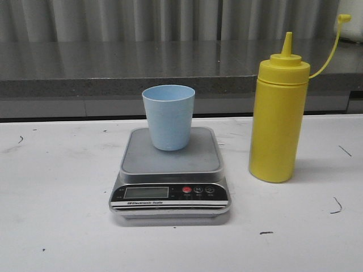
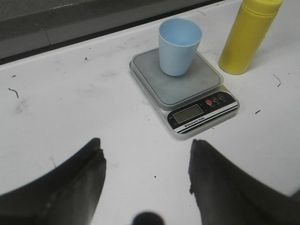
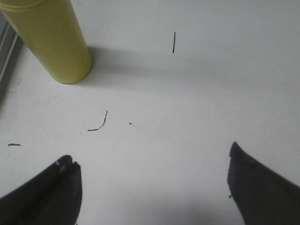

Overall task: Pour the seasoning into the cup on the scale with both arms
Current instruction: 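Set the blue cup on the scale, release, and raise the left gripper, then reach the right gripper to the yellow squeeze bottle and grasp it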

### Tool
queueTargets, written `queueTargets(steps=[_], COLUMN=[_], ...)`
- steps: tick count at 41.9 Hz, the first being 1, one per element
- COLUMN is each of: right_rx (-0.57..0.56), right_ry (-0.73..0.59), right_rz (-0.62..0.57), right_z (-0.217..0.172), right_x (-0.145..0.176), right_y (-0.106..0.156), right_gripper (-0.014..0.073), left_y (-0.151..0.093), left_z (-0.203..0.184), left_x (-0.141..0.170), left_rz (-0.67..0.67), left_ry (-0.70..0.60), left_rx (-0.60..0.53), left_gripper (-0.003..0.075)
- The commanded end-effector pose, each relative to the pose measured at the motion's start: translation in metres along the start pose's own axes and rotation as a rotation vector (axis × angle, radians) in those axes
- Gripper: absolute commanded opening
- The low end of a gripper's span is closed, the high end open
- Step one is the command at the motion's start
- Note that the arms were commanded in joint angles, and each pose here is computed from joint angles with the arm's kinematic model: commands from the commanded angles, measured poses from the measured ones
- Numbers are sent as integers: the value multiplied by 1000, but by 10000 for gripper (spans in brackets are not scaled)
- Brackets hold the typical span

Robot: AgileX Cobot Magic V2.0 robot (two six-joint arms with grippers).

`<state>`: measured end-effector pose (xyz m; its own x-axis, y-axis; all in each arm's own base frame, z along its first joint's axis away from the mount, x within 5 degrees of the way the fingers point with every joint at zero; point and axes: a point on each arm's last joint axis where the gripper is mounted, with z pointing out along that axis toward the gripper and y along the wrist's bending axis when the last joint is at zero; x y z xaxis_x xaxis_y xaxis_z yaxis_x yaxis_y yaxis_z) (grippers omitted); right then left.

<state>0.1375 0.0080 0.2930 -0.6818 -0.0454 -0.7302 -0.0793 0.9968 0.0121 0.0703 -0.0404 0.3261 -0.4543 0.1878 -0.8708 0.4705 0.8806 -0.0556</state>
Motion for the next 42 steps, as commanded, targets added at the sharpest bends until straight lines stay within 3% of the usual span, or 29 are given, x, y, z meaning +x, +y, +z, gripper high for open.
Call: queueTargets(steps=[1,17,33,38,42], right_rx=[5,5,-5,-51,-106], right_ry=[-80,-80,-171,-139,-78], right_rz=[-9,-10,8,-33,-154], right_z=[-5,-5,-4,0,3], right_x=[-12,-12,-22,-25,-32], right_y=[0,0,1,9,22], right_gripper=[645,645,645,645,645], left_y=[-1,-1,-1,-1,-1], left_z=[-4,-4,-4,-4,-4], left_x=[-13,-13,-13,-13,-13], left_rz=[-14,-14,-14,-14,-14], left_ry=[-94,-94,-94,-94,-94], left_rx=[4,4,4,4,4], left_gripper=[397,362,267,225,200])
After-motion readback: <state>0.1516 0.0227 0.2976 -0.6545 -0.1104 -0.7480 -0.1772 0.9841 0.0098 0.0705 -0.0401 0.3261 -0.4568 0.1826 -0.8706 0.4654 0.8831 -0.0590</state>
